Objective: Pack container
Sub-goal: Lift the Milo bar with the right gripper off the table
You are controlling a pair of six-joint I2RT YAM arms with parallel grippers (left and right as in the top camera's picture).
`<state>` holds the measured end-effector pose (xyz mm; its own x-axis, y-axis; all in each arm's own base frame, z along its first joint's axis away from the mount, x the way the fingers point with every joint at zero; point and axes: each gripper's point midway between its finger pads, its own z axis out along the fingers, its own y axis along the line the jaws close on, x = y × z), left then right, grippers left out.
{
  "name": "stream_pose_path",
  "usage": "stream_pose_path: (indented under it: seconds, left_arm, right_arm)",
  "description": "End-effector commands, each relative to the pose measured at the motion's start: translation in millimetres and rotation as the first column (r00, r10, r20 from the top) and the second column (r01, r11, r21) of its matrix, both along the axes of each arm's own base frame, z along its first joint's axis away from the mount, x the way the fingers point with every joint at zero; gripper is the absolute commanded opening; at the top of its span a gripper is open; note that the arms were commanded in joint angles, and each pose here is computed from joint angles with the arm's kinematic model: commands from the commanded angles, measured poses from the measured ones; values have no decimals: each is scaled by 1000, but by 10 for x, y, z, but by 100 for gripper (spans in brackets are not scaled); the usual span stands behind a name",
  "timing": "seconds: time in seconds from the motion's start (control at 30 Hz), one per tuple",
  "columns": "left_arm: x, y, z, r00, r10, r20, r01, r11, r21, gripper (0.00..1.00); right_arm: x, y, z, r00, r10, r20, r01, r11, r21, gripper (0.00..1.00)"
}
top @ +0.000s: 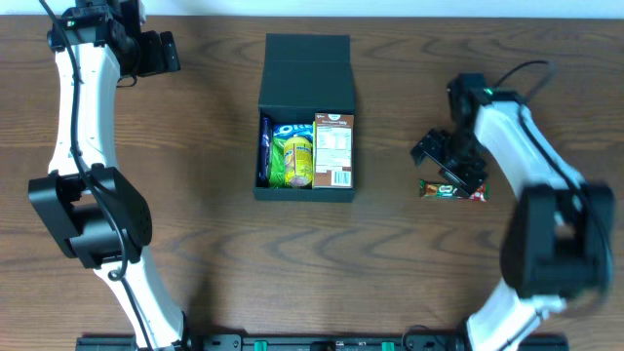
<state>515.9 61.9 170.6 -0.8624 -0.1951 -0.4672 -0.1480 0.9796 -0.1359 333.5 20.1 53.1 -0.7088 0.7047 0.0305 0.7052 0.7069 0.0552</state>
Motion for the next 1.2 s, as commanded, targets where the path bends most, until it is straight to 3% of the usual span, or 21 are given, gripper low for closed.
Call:
stream_pose_path:
  seconds: [0.0, 0.3, 0.63, 1.17]
  left_arm:
    - [3, 1, -5, 1000, -10, 4, 10, 1000, 2, 95]
    - [33, 6, 12, 1000, -9, 18, 9, 1000, 4, 95]
    - [-33, -5, -23, 1000, -9, -12, 9, 1000, -1, 96]
    - [-32, -4, -22, 1000, -10, -12, 10, 1000, 0, 95]
  right_arm:
    - [-278, -51, 40, 999, -17, 46, 17, 1000, -1, 93]
    - [-631, -359, -163, 973, -218, 73, 216, 976, 30, 90]
    - [-176, -501, -151, 913, -316, 257, 303, 949, 91, 83]
    - [-222, -542, -452, 901, -404, 156, 387, 913, 129, 77]
